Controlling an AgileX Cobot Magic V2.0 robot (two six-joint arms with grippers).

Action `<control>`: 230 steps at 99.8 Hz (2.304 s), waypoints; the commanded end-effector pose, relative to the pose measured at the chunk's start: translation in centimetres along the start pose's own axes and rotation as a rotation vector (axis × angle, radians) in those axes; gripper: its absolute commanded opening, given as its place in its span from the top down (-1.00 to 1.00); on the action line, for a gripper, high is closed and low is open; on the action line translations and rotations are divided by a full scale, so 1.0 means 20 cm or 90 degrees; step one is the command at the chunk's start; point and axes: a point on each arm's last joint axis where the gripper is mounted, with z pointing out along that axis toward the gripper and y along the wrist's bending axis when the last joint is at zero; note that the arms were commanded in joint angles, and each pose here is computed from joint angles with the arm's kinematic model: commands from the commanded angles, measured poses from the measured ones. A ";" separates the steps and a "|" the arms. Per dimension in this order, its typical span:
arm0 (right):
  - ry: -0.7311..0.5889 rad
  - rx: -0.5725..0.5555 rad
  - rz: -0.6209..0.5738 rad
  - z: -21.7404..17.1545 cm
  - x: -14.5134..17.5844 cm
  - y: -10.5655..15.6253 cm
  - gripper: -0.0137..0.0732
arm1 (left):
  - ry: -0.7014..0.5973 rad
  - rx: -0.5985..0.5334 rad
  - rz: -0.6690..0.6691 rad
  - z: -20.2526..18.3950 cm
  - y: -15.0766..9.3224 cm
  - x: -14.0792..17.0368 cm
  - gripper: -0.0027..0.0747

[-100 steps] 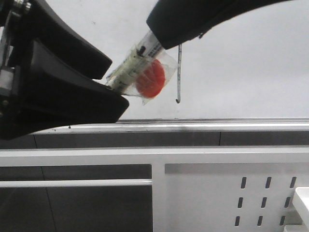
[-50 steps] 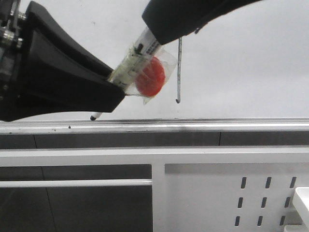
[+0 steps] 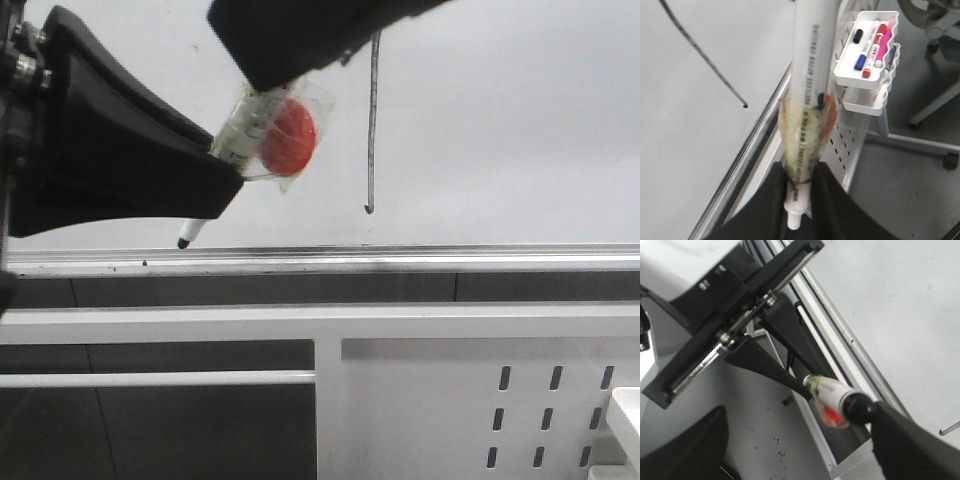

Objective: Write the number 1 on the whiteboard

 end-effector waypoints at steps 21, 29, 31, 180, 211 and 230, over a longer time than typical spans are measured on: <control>-0.114 0.055 0.009 -0.24 -0.12 -0.07 -0.40 | 0.026 -0.128 -0.193 -0.02 0.09 0.02 0.98; -0.120 0.055 0.007 -0.30 -0.11 -0.06 -0.01 | 0.035 -0.155 -0.247 -0.03 0.10 0.05 0.98; -0.118 0.054 0.007 -0.30 -0.11 -0.06 0.14 | 0.034 -0.163 -0.263 -0.03 0.10 0.05 0.98; -0.090 0.056 0.005 -0.31 -0.08 -0.06 0.85 | -0.023 -0.297 -0.452 0.15 0.21 0.00 0.98; -0.090 0.056 0.005 -0.31 -0.08 -0.06 0.85 | 0.026 -0.217 -0.503 0.16 0.26 0.06 0.98; -0.095 0.057 0.005 -0.31 -0.09 -0.06 0.85 | 0.027 -0.248 -0.514 0.15 0.31 0.09 0.98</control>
